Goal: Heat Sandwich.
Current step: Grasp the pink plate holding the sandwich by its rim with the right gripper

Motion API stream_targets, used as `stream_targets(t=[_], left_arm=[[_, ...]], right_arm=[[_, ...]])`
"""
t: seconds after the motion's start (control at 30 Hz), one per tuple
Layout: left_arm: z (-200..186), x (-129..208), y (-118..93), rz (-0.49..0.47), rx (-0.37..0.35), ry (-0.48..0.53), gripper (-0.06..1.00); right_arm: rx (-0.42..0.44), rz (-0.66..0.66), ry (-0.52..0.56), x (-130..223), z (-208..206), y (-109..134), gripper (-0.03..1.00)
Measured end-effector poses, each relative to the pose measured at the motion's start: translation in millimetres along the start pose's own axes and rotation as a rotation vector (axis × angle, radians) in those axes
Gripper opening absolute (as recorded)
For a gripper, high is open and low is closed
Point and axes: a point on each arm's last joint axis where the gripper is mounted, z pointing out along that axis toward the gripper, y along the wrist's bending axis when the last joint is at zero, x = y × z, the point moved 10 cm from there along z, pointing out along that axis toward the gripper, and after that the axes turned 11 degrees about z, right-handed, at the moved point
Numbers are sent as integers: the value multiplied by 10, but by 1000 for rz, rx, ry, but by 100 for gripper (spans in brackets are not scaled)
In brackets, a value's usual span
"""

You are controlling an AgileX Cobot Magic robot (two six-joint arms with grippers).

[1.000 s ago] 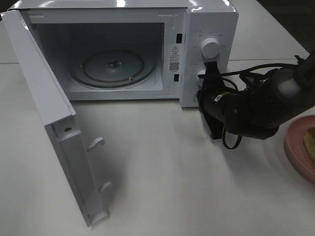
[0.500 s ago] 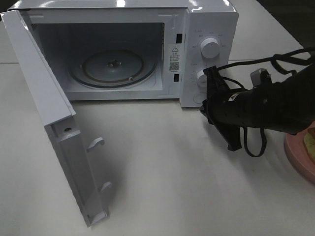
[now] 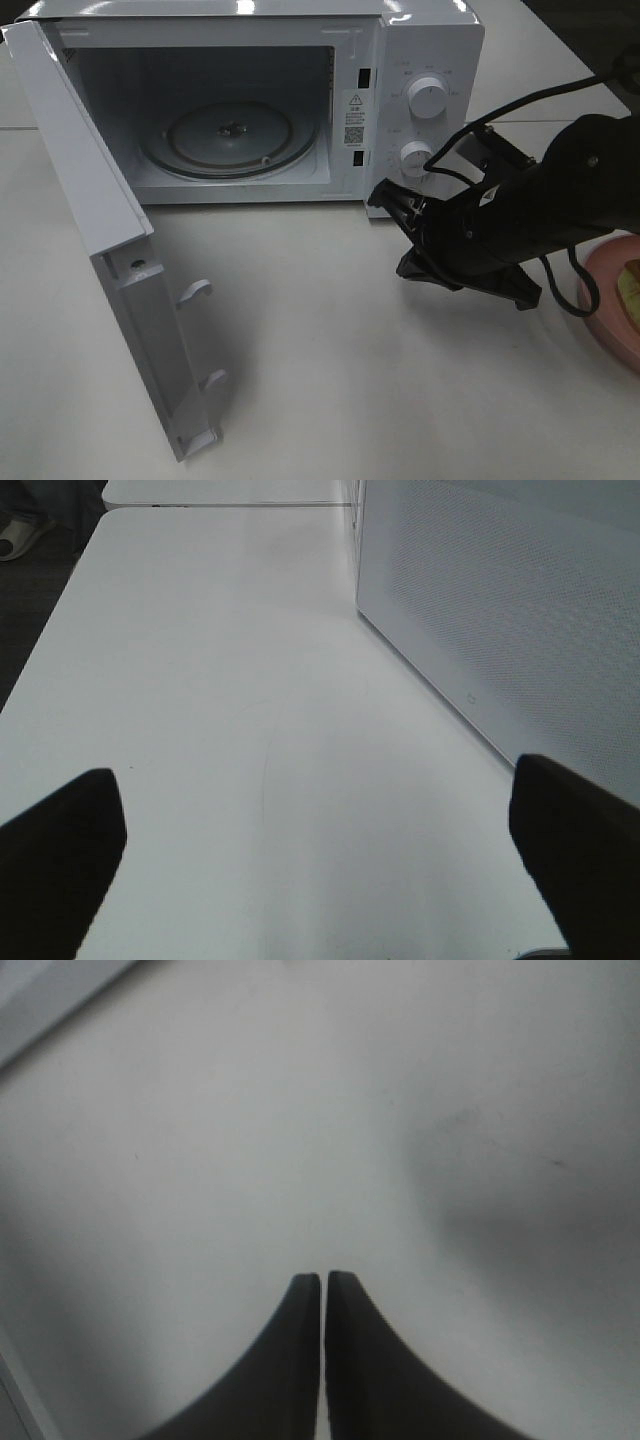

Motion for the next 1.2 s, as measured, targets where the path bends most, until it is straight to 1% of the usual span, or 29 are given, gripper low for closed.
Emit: stream_targets(t=[0.03,0.07,0.1,0.13,0.17,0.2,0.23,0.27,0.37,0.4,0.43,0.5,0.53,0.57,0.63,0.77,0.93,0.97,1.0,1.03,1.07,1.1,1.13,1.2], left_arm=[[0,0,0,0,0,0,99],[0,0,0,0,0,0,99],[0,0,0,0,0,0,99],[0,0,0,0,0,0,99],[0,0,0,0,0,0,99],[0,0,0,0,0,0,99],[0,0,0,0,0,0,99],[0,0,0,0,0,0,99],[0,0,0,0,0,0,99],[0,0,0,0,0,0,99],[0,0,0,0,0,0,99],[0,0,0,0,0,0,99],[0,0,0,0,0,0,99],[0,0,0,0,0,0,99],[0,0,0,0,0,0,99],[0,0,0,0,0,0,99],[0,0,0,0,0,0,99],[0,0,0,0,0,0,99],[0,0,0,0,0,0,99],[0,0,0,0,0,0,99],[0,0,0,0,0,0,99],[0,0,0,0,0,0,99],[0,0,0,0,0,0,99],[0,0,0,0,0,0,99]], right_arm=[[0,0,0,0,0,0,5],[14,-54,22,40,-19,-24,5],[35,-155,59,105,-62,-64,6],[45,-210,80,141,-87,-87,6],[54,-251,102,178,-110,-110,6],[54,-251,102,178,-110,-110,6],[63,-308,123,210,-131,-135,7],[75,-427,155,254,-185,-173,7],[103,-579,197,296,-264,-256,8],[103,-579,197,296,-264,-256,8],[129,-653,218,305,-317,-319,9],[154,-706,235,308,-372,-376,10],[154,-706,235,308,-372,-376,10],[176,-752,243,299,-448,-419,11],[187,-781,242,280,-520,-439,12],[205,-773,239,209,-655,-495,15],[234,-732,226,72,-812,-601,24],[248,-709,227,21,-856,-659,31],[248,-709,227,21,-856,-659,31],[258,-700,228,-9,-876,-686,35],[267,-692,227,-45,-896,-709,41],[284,-690,218,-123,-930,-732,54],[284,-690,218,-123,-930,-732,54],[303,-695,208,-193,-960,-755,67]])
